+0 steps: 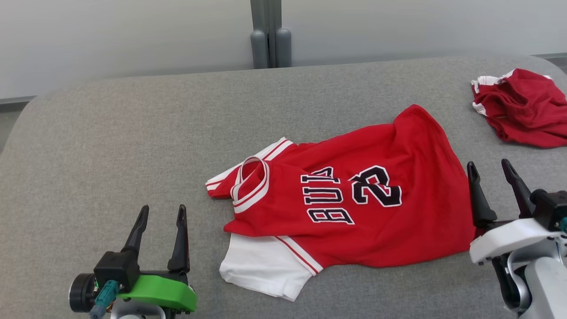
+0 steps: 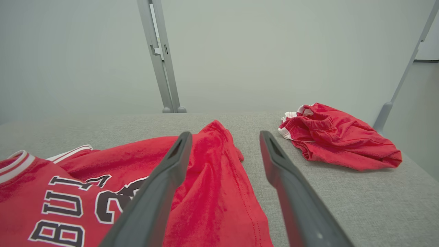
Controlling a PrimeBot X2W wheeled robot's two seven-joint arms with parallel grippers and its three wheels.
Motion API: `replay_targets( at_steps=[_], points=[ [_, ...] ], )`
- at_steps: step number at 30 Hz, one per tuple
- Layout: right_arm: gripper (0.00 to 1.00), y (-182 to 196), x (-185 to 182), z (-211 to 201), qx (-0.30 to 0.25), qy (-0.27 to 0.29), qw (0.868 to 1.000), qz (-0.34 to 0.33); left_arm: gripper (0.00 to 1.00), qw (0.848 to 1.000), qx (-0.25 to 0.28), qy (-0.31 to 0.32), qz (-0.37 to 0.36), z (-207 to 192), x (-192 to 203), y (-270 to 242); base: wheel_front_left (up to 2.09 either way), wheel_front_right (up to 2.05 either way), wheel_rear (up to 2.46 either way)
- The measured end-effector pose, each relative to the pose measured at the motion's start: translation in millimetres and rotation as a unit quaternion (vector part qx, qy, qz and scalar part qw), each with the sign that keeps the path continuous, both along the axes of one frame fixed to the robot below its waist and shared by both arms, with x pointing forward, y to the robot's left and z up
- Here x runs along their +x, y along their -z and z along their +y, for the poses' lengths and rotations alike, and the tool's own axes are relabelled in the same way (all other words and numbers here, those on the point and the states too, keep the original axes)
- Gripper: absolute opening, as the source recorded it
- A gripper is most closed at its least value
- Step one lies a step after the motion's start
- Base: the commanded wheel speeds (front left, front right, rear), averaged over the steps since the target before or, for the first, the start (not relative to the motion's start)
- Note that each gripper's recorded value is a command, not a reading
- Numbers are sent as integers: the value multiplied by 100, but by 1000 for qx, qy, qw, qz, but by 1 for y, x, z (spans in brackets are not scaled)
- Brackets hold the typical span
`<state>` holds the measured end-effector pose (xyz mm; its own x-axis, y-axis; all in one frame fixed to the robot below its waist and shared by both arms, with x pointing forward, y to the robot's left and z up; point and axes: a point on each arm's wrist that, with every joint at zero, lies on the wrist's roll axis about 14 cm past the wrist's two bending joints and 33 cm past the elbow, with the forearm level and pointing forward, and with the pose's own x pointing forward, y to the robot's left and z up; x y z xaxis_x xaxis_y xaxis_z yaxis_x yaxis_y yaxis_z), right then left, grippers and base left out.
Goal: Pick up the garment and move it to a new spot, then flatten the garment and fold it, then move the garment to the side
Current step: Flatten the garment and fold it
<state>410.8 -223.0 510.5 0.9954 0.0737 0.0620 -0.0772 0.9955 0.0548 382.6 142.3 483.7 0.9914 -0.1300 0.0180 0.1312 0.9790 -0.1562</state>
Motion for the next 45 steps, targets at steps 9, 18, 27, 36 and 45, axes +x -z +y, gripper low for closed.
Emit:
replay_targets(
  at_steps=[9,18,27,36,45],
  points=[
    [100,-14,-45,3,16,19,999,-34,100,1000,6,-4,-7,5,-10,-5,0,0,0],
    [100,-22,-65,19,25,18,998,-52,100,1000,15,-12,-18,12,-17,-11,0,0,0],
    [100,-17,-65,29,22,6,999,-43,100,999,25,-21,-22,21,-21,-13,0,0,0],
    [100,-12,-65,31,19,3,999,-36,100,999,25,-25,-19,23,-25,-11,0,0,0],
    [100,-7,-65,31,18,2,999,-29,100,999,25,-26,-18,24,-25,-10,0,0,0]
  ],
)
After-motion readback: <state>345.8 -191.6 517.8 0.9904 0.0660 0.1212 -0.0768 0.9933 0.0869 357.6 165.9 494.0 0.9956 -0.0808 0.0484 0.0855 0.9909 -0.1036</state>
